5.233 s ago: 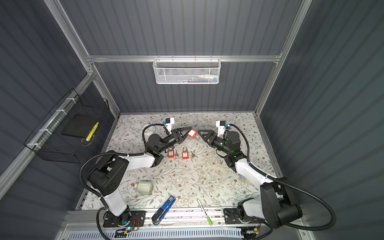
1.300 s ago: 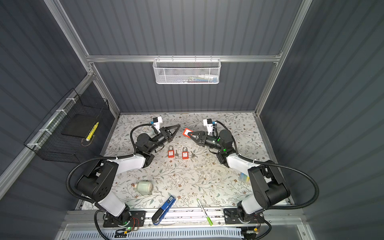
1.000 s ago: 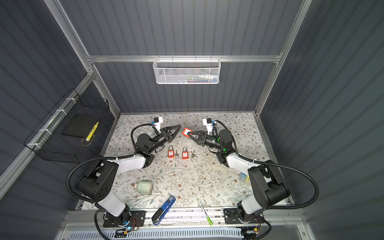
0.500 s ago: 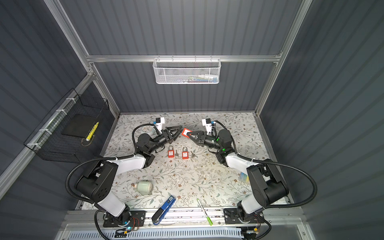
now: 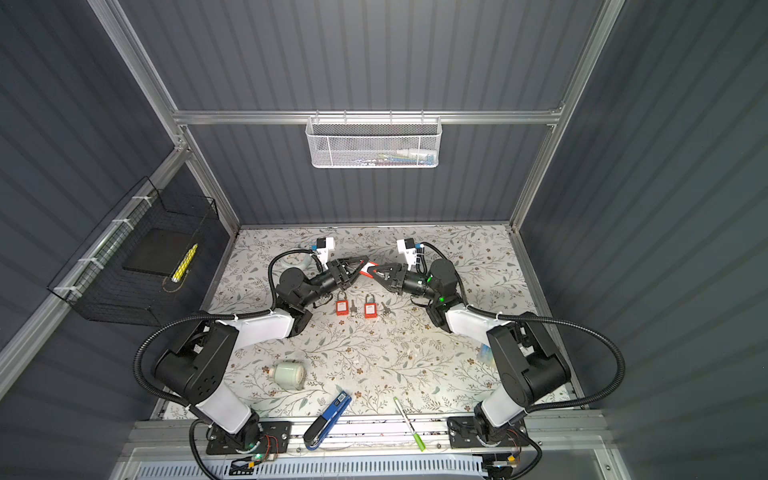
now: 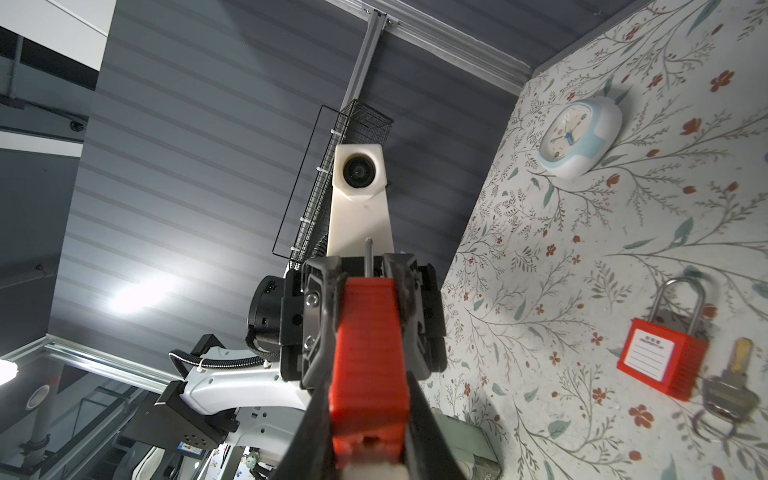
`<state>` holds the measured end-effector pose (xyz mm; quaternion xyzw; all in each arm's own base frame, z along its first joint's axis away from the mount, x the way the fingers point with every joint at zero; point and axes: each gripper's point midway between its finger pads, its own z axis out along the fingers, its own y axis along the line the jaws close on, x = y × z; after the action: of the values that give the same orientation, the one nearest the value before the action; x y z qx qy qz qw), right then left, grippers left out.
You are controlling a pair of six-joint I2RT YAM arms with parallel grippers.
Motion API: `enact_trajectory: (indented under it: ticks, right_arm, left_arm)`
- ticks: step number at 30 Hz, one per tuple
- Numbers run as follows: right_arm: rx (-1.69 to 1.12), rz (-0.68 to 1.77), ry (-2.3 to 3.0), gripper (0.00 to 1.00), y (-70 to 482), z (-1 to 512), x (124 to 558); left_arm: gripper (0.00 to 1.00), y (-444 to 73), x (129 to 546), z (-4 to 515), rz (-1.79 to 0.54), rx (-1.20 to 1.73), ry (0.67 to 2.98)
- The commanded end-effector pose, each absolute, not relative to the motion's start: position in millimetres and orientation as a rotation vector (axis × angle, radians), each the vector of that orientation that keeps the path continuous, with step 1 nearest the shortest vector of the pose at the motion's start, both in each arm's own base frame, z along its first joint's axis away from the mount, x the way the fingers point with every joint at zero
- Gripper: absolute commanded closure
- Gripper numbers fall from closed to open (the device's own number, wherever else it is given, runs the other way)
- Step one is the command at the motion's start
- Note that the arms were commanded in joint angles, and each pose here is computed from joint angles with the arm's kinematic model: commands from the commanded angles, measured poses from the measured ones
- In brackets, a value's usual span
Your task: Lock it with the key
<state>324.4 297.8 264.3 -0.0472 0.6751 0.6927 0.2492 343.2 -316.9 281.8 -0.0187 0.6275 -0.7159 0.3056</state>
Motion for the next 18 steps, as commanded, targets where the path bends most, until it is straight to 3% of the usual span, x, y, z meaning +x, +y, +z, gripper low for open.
enact_trajectory:
  ticks: [1,5,9,18]
  right_arm:
    - [-0.181,1.900,1.785,0.97,301.3,279.3,324.2]
    - [-0.184,1.896,1.784,0.95,300.6,279.3,323.3]
    - [-0.167,1.867,1.797,0.66,297.4,276.4,324.1]
    - [-0.134,1.842,1.798,0.57,278.1,272.9,321.3]
  left_arm:
    - [0.83,-322.0,338.9,295.0,-1.906,0.026,1.610]
    - [0.99,-321.0,338.1,295.4,-1.902,0.027,1.607]
    - [1.00,-317.7,338.0,296.2,-1.888,0.017,1.602]
    - [1.00,-317.0,337.1,298.0,-1.888,0.022,1.599]
